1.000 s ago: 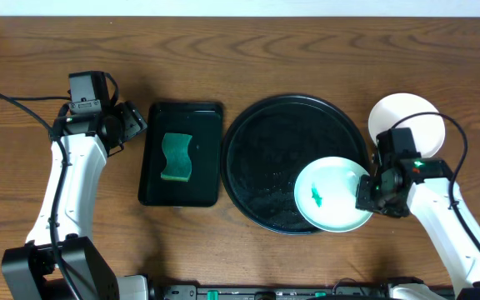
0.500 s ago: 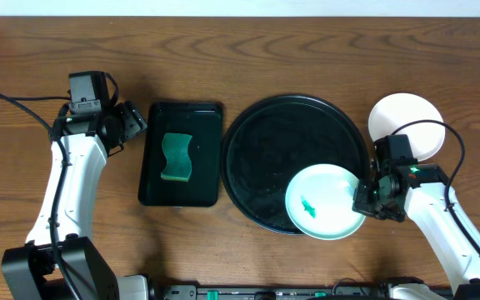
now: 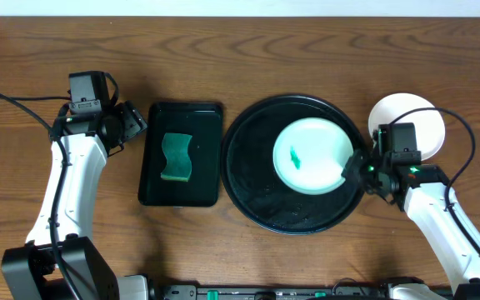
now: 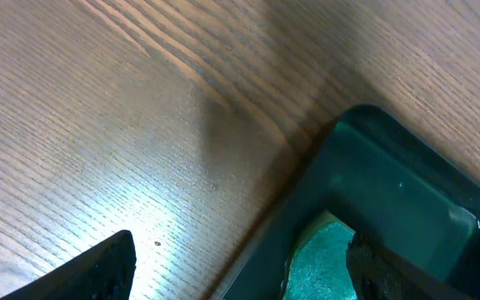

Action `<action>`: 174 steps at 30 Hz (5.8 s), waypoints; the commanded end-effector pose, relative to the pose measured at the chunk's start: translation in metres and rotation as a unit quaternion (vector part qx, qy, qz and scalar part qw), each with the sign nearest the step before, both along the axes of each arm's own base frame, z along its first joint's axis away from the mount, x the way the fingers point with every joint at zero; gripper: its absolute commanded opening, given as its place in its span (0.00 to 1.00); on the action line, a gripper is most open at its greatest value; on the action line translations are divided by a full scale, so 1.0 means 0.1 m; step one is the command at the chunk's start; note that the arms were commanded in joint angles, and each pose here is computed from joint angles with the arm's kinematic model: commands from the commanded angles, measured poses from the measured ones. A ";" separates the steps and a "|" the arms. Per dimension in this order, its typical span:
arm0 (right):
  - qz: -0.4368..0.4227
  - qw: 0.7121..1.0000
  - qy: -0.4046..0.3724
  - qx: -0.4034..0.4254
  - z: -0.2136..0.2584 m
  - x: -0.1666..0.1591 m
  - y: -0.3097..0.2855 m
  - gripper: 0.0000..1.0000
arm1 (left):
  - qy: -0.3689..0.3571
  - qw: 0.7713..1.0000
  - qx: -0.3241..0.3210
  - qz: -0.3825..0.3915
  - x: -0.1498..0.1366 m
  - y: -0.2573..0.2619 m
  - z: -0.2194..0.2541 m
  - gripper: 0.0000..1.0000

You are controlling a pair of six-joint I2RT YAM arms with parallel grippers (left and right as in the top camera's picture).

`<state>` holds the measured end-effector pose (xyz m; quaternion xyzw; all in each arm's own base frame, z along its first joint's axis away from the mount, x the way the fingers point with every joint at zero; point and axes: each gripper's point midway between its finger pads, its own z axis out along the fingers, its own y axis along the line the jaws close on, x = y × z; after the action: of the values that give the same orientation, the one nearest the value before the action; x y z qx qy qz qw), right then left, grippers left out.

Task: Clean dirty plates on tray and stack at the side
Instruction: 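Drag the pale green plate to the round tray's center, right gripper, then hold the pale green plate's rim steady with the right gripper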

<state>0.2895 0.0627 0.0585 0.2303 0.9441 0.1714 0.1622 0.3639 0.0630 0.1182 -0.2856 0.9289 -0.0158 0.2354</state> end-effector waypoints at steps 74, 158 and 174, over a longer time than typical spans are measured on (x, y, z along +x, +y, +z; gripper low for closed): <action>0.232 0.965 0.037 -0.121 -0.13 1.02 -0.02 0.31 | -0.008 1.000 0.003 0.000 0.03 0.01 0.07 0.81; 0.231 0.970 -0.001 -0.079 -0.51 1.06 0.24 0.13 | -0.008 1.000 0.003 0.000 0.03 0.01 0.07 0.81; 0.229 0.970 0.000 -0.085 -0.51 1.06 0.22 0.11 | -0.008 1.000 0.003 0.000 0.03 0.01 0.07 0.81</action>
<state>0.3984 0.0814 0.0118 0.0005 0.9814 0.1279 0.1430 0.3639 0.0630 0.1182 -0.2856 0.9289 -0.0158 0.2354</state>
